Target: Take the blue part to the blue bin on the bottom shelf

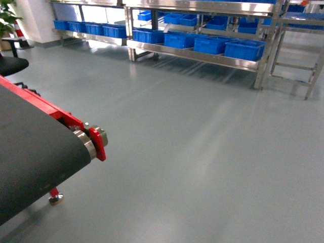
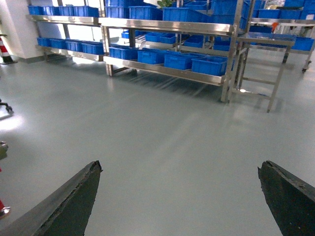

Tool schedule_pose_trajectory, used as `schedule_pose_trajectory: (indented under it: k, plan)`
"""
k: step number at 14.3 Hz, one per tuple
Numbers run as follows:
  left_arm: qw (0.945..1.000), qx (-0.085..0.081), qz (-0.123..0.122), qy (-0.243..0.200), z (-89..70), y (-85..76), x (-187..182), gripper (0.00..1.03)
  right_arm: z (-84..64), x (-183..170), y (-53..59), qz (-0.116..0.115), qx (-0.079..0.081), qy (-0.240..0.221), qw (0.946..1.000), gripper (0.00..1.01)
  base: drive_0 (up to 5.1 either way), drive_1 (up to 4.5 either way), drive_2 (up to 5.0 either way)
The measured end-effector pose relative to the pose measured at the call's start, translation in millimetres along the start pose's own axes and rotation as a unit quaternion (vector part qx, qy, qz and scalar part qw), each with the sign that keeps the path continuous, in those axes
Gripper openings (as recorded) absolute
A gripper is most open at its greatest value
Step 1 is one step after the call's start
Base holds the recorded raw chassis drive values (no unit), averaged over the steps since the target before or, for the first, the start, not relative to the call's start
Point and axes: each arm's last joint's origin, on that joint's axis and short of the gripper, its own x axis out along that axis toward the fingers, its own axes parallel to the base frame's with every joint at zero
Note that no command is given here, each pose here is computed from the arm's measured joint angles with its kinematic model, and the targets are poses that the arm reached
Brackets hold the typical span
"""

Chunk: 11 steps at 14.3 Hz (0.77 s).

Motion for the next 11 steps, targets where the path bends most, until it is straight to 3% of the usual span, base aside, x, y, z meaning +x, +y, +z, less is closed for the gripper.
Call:
schedule_pose_trajectory:
  k: [11]
  plan:
    - [1.0000,0.000,0.000,0.000,0.0,0.0,0.0,0.44,0.0,0.0,0.0,0.000,0.000,0.000,1.0000,0.98,-1.5,-1.54,-1.5]
